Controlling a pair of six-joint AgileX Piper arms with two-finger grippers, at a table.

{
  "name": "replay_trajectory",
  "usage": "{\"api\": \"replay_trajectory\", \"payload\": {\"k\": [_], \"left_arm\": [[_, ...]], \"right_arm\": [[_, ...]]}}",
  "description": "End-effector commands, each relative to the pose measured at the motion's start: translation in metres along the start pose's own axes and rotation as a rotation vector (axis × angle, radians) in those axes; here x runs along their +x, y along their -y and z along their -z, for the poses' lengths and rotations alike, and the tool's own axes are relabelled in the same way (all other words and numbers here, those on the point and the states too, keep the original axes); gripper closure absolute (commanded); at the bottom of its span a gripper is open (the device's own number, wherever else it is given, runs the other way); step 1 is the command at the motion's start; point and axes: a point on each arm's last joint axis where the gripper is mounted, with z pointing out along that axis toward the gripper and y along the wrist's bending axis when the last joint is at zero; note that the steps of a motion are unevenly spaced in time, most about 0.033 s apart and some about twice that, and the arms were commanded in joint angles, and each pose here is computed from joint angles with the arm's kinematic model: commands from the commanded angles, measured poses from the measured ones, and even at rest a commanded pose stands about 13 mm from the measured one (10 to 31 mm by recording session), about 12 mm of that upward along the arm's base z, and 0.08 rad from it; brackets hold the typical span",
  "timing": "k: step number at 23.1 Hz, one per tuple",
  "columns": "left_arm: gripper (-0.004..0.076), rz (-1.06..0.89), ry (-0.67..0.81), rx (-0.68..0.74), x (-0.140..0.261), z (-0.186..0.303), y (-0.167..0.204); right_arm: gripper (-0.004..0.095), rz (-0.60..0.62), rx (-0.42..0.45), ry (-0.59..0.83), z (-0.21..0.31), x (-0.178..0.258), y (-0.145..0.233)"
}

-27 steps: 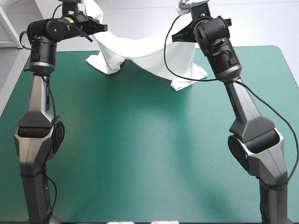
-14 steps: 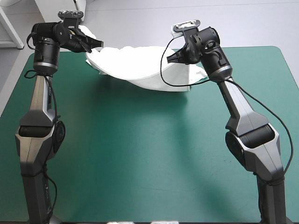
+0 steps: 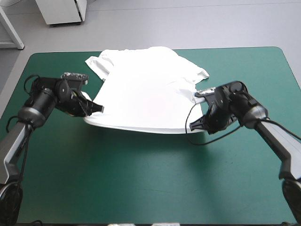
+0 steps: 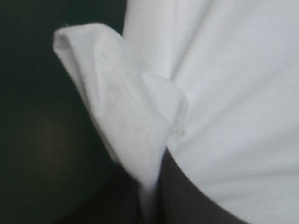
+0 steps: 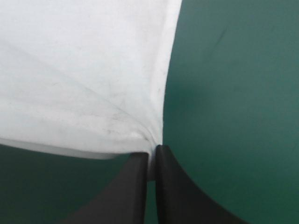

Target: Fold the cloth

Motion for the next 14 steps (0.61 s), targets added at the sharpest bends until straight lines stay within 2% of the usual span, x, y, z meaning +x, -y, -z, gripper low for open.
{"api": "replay_trajectory", "payload": {"k": [1,5,8,14], "left_arm": [[0.0733,0.005,-0.019,0.012,0.048,0.006,0.003],[0.0733,0.018,-0.052,0.037,0.093,0.005,0.005],[0.0733,0.008,-0.094,0.047,0.13,0.008,0.006],[0.0733,0.005,-0.171,0.06,0.174,0.01,0.007]], "right_arm": [[0.0925,-0.023,-0.07,0.043,0.017,0.05,0.0],[0.0925,-0.065,-0.127,0.003,0.017,0.098,-0.001],[0.0925,-0.122,-0.211,-0.053,0.015,0.142,-0.004],[0.0925,-0.178,-0.264,-0.077,0.021,0.182,-0.005]]}}
